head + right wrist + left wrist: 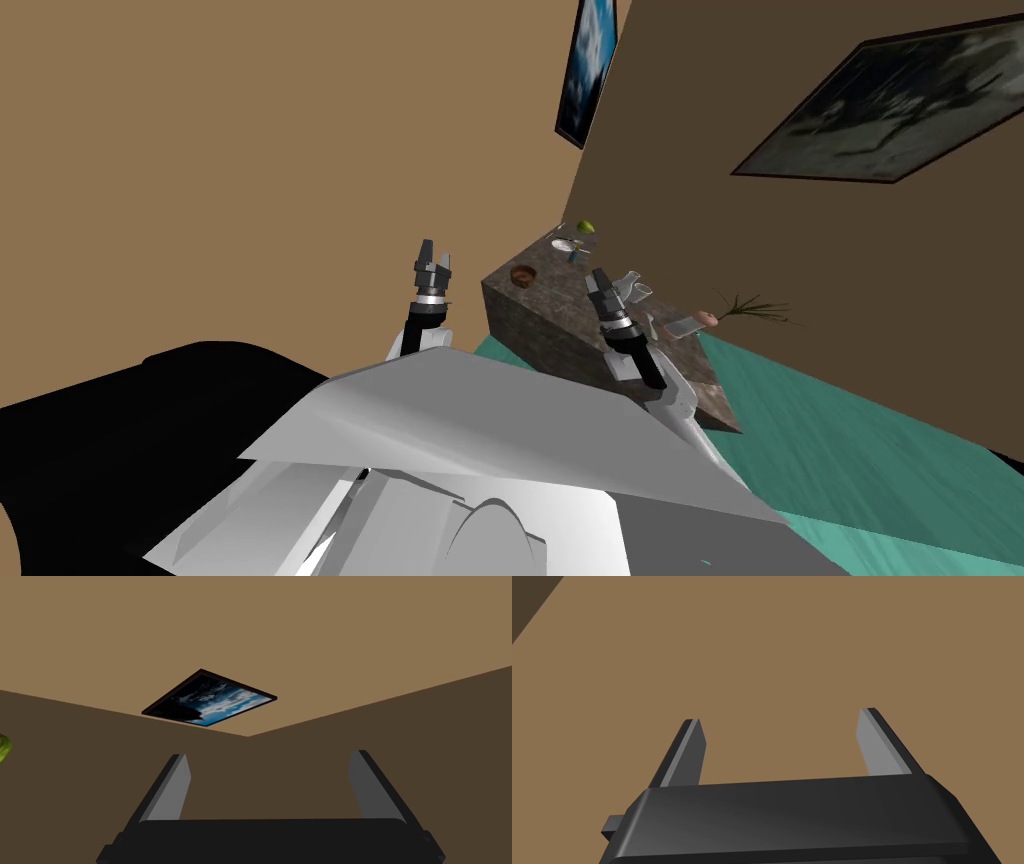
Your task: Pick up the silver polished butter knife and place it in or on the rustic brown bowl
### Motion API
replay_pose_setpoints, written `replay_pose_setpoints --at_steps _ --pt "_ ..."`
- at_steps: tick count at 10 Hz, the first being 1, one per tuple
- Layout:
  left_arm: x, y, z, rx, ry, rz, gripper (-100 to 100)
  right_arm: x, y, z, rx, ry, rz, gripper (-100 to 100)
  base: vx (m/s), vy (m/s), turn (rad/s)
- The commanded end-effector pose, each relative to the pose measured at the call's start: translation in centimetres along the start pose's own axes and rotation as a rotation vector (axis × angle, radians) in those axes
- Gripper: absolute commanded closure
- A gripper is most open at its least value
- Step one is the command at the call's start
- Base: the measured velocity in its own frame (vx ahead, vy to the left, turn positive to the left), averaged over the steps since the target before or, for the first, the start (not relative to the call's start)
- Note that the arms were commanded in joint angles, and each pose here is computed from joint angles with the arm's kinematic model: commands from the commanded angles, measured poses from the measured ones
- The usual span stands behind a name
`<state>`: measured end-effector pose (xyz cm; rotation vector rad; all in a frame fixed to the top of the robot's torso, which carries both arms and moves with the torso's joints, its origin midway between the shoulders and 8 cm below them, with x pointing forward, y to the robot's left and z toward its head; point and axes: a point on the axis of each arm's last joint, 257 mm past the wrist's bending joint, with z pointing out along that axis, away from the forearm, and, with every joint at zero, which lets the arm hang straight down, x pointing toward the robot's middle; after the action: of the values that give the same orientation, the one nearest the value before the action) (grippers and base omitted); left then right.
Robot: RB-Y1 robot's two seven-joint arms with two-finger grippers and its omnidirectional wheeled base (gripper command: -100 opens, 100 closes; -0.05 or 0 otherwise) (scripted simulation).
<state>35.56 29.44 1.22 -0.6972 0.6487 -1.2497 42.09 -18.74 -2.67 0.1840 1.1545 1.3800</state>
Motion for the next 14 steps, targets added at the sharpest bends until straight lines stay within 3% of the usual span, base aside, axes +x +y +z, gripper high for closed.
replay_pose_setpoints --at_steps 1,6,9,12,13,14 --pt "0.0 0.0 0.0 0.000 0.000 0.000 0 0.4 -0.3 0.0 0.009 0.041 -0.019 -100 -0.022 -0.062 0.194" --pt "0.0 0.0 0.0 0.000 0.000 0.000 0 3.6 -4.2 -1.4 0.082 0.216 -0.074 -100 -0.032 -0.071 0.281" --pt "0.0 0.0 0.0 0.000 0.000 0.000 0 4.2 -6.0 -2.7 0.123 0.296 -0.115 -100 -0.026 -0.056 0.253" --pt "0.0 0.0 0.0 0.000 0.000 0.000 0 5.4 -9.4 -5.4 0.205 0.409 -0.159 -100 -0.034 -0.047 0.312" --pt "0.0 0.0 0.0 0.000 0.000 0.000 0 5.2 -9.5 -5.6 0.210 0.420 -0.171 -100 -0.022 -0.040 0.203" --pt "0.0 0.0 0.0 0.000 0.000 0.000 0 5.3 -11.3 -7.1 0.254 0.469 -0.196 -100 -0.019 -0.044 0.327"
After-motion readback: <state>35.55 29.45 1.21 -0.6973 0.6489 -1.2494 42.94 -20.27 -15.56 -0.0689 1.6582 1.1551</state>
